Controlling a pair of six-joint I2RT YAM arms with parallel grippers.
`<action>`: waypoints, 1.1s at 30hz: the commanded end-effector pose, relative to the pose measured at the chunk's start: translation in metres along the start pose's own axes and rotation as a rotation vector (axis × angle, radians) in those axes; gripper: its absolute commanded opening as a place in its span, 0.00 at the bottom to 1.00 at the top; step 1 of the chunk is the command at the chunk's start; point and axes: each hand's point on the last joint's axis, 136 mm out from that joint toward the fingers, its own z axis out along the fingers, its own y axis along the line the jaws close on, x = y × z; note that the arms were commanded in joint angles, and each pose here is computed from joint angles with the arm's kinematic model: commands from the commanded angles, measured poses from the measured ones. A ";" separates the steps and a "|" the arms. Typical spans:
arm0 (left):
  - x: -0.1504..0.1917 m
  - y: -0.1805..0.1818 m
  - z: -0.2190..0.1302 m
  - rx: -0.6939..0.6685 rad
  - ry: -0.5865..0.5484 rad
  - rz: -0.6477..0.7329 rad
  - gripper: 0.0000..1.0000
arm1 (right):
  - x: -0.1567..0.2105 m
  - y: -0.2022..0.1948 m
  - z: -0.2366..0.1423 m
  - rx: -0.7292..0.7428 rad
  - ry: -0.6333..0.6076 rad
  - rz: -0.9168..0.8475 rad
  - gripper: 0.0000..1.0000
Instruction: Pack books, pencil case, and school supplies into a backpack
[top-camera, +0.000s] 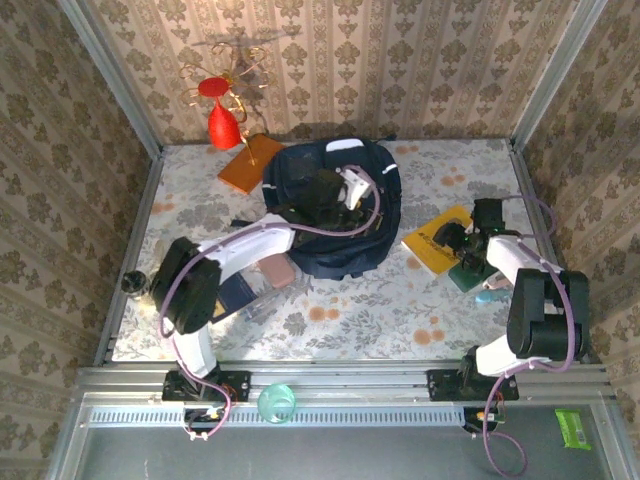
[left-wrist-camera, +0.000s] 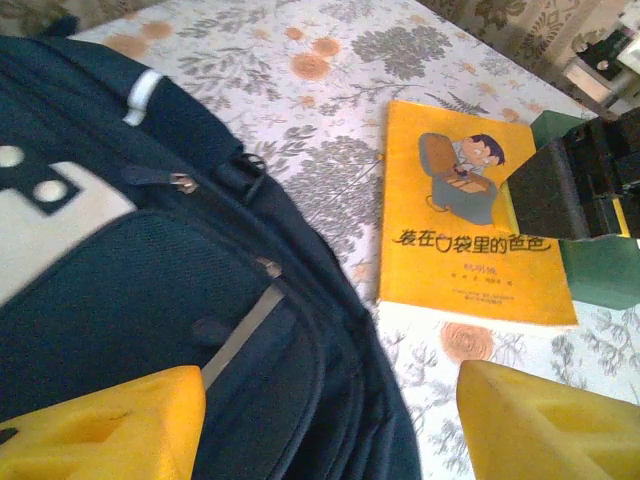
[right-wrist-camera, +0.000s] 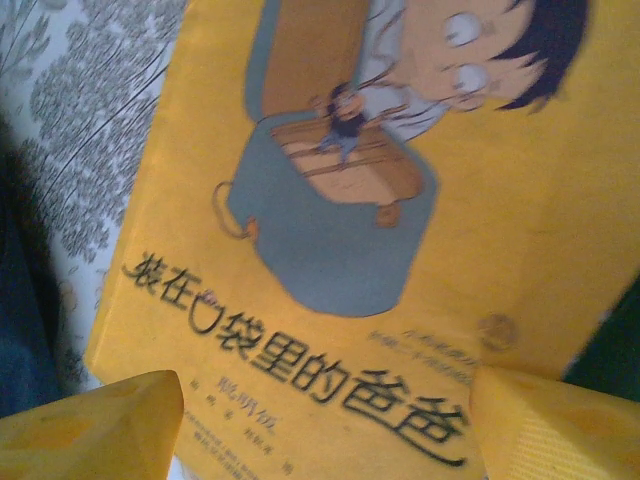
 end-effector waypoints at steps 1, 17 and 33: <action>0.008 -0.011 0.029 0.004 0.042 -0.069 0.68 | 0.007 -0.025 -0.002 0.017 0.016 0.110 0.77; 0.041 -0.050 0.141 0.018 0.209 -0.043 0.68 | -0.009 -0.018 -0.015 -0.016 -0.099 0.140 0.77; 0.082 -0.047 0.184 -0.046 0.330 -0.020 0.65 | -0.012 -0.015 0.030 0.021 -0.068 0.182 0.68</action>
